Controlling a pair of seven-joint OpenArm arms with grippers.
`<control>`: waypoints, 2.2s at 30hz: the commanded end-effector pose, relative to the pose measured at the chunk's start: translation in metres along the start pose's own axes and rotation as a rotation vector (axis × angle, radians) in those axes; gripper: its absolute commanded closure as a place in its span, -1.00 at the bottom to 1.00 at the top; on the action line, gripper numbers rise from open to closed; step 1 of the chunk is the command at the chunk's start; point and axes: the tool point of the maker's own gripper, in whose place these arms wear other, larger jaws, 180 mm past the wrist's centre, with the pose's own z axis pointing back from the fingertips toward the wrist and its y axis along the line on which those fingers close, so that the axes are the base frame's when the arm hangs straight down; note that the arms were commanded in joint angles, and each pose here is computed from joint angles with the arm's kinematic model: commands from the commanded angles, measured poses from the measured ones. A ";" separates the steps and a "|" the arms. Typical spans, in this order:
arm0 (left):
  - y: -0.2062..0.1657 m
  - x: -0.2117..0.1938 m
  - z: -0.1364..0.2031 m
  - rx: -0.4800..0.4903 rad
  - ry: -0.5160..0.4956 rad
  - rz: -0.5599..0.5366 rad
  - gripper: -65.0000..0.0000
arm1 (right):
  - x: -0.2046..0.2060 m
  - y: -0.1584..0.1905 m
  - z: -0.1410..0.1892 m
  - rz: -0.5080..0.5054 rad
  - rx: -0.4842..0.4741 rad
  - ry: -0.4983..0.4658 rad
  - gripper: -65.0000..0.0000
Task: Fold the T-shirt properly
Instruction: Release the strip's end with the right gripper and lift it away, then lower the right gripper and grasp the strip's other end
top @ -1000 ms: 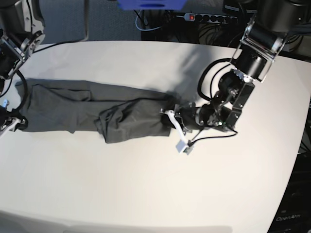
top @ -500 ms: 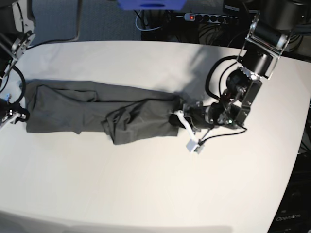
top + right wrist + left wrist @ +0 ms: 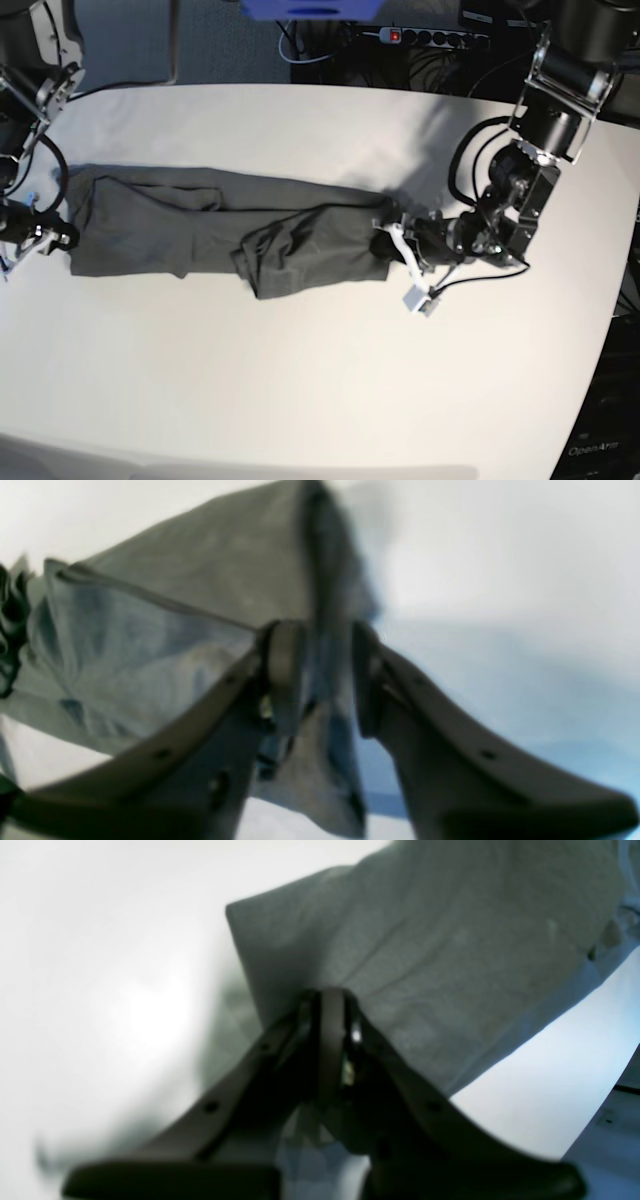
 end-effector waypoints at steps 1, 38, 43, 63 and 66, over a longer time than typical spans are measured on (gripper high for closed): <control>0.038 -0.047 0.006 0.161 0.192 -0.026 0.94 | 0.024 -0.003 0.013 0.015 -0.008 -0.067 0.27; 0.037 -0.046 0.007 0.155 0.187 -0.021 0.94 | -0.027 0.037 -0.031 -0.038 0.098 0.010 0.33; 0.037 -0.046 0.007 0.155 0.187 -0.021 0.94 | -0.027 0.035 -0.030 -0.034 0.091 0.012 0.79; 0.036 -0.042 0.007 0.150 0.180 -0.023 0.94 | 0.000 0.038 -0.005 0.279 -0.059 0.028 0.98; 0.031 -0.036 0.007 0.141 0.164 -0.036 0.94 | 0.006 0.060 0.000 0.390 -0.067 0.003 0.98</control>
